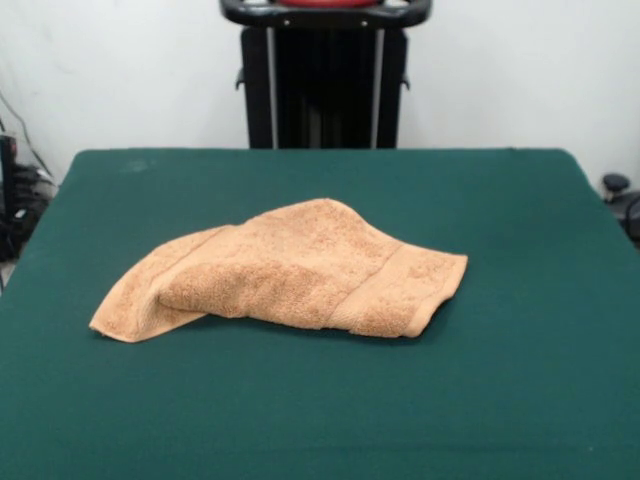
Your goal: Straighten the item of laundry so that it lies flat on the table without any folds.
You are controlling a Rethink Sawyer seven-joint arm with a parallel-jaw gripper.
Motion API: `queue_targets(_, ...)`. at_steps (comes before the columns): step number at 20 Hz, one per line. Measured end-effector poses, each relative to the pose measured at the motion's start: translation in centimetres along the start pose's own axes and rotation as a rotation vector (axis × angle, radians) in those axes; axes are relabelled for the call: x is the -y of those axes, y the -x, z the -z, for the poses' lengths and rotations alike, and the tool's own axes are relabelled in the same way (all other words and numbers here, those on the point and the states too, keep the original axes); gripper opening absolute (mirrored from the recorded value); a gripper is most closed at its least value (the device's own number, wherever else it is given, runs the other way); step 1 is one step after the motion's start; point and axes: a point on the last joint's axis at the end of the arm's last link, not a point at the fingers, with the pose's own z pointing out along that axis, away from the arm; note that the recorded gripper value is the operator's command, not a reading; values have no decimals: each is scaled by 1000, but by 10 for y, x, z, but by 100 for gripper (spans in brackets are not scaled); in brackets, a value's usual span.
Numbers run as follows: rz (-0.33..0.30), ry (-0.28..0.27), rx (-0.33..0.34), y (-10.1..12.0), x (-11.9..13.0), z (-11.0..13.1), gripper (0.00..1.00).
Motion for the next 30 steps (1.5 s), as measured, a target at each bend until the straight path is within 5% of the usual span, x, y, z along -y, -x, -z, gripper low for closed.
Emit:
queue_targets(15,172,-41,-26,-61,-38,-76,100)
queue_targets(30,252,-107,-137,-128,-66,-138,100)
